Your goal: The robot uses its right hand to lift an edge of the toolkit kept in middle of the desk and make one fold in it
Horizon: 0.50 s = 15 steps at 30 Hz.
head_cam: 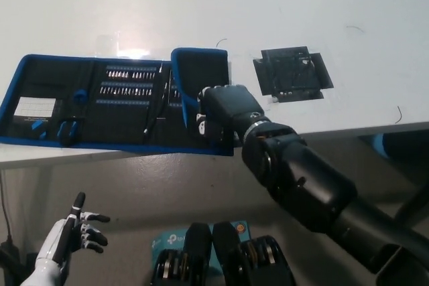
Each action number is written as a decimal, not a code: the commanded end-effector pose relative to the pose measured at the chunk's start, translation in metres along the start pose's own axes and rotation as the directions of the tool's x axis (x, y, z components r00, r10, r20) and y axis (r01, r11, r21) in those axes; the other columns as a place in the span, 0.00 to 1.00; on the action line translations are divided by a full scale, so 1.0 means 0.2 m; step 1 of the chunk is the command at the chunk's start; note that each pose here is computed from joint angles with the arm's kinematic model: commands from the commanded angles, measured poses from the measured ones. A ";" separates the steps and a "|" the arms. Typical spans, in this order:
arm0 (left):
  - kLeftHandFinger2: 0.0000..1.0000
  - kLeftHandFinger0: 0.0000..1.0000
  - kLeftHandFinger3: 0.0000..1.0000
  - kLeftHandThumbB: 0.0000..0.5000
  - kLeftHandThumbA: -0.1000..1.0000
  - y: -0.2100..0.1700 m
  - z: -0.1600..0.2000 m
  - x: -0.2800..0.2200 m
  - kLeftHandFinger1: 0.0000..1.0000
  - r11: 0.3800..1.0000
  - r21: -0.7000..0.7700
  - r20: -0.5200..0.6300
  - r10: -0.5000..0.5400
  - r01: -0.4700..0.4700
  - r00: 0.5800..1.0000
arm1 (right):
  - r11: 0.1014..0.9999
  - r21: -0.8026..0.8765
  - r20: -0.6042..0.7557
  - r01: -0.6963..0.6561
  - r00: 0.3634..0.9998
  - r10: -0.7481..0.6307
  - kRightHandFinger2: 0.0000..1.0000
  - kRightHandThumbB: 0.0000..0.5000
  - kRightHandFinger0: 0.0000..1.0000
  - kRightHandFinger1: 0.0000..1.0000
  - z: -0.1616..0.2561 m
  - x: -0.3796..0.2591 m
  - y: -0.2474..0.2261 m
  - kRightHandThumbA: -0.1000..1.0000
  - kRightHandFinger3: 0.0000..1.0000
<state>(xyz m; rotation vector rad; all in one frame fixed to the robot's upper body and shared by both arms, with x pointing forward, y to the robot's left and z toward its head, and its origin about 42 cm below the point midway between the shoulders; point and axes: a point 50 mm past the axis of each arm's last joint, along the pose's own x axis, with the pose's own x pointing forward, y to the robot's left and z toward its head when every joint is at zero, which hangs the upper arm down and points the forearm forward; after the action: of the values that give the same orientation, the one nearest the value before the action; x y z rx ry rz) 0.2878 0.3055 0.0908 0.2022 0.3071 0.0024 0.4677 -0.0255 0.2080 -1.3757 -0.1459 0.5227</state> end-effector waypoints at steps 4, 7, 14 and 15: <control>0.29 0.40 0.49 0.98 1.00 0.01 0.06 0.01 0.38 0.999 0.036 0.031 -0.017 0.016 0.999 | 0.963 -0.153 -0.105 -0.223 0.972 0.209 0.41 0.40 0.14 0.22 -0.03 0.02 0.35 0.12 0.97; 0.29 0.39 0.48 1.00 1.00 0.01 0.06 0.01 0.38 0.998 0.043 0.028 -0.036 0.035 0.999 | 0.953 -0.183 -0.139 -0.243 0.966 0.219 1.00 0.36 1.00 1.00 -0.01 0.02 0.42 0.10 1.00; 0.31 0.41 0.50 1.00 1.00 0.01 0.06 0.02 0.39 0.998 0.048 0.023 -0.048 0.047 0.999 | 0.965 -0.151 -0.140 -0.213 0.971 0.193 1.00 0.66 1.00 1.00 0.07 0.06 0.36 0.26 1.00; 0.29 0.41 0.49 1.00 1.00 0.01 0.06 0.02 0.39 0.998 0.048 0.024 -0.048 0.047 0.999 | 0.968 -0.150 -0.136 -0.203 0.974 0.183 1.00 0.67 1.00 1.00 0.08 0.06 0.34 0.27 1.00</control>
<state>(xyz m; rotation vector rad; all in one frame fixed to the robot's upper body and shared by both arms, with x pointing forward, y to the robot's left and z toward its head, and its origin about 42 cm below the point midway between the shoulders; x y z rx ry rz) 0.2887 0.3009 0.0907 0.2109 0.3123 -0.0307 0.4699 0.0083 0.1920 -1.5737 -0.1488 0.4771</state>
